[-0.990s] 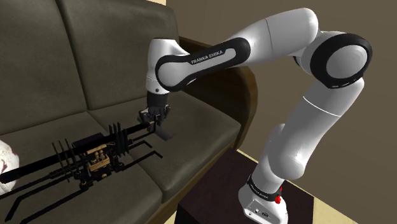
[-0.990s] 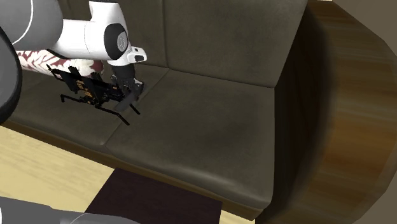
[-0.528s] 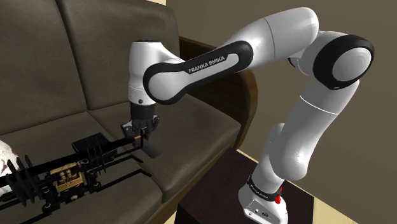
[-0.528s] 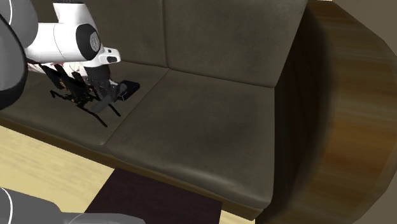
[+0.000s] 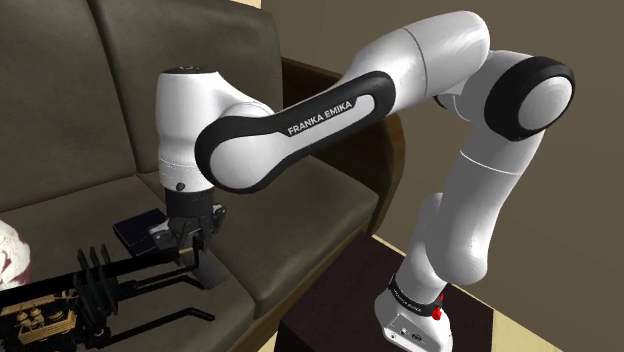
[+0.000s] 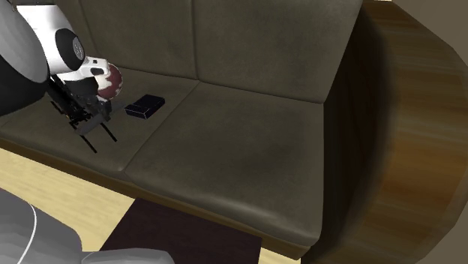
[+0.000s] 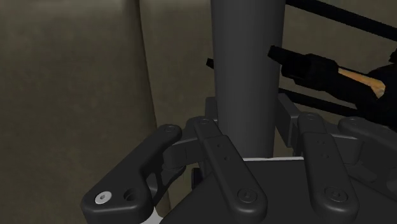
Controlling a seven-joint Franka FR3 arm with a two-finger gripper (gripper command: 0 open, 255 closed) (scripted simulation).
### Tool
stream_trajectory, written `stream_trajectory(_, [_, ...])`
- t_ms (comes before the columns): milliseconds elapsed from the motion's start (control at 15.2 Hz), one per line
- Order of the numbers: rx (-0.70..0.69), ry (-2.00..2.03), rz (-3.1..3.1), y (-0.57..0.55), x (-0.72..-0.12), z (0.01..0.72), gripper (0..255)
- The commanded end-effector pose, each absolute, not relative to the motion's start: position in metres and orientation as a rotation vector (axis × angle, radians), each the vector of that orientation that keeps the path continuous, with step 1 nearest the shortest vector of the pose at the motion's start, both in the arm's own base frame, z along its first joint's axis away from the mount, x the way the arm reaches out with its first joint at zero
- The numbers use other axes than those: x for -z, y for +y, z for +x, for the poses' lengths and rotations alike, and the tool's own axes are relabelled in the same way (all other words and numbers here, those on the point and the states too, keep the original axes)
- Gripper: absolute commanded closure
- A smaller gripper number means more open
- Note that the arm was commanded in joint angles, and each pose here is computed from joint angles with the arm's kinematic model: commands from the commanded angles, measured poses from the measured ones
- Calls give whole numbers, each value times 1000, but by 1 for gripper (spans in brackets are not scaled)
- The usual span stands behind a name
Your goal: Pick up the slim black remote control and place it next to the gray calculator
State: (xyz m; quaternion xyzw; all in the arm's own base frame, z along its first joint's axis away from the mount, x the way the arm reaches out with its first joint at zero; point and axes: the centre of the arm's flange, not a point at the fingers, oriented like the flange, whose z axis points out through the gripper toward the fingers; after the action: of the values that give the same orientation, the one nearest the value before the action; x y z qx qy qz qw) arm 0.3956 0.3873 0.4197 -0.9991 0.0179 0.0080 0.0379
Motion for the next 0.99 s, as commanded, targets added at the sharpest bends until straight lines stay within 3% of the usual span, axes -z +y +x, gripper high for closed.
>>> stream_trajectory(0, [-23, 57, -3064, 395, -412, 395, 255])
stream_trajectory(924, [-23, 57, -3064, 395, -338, 395, 255])
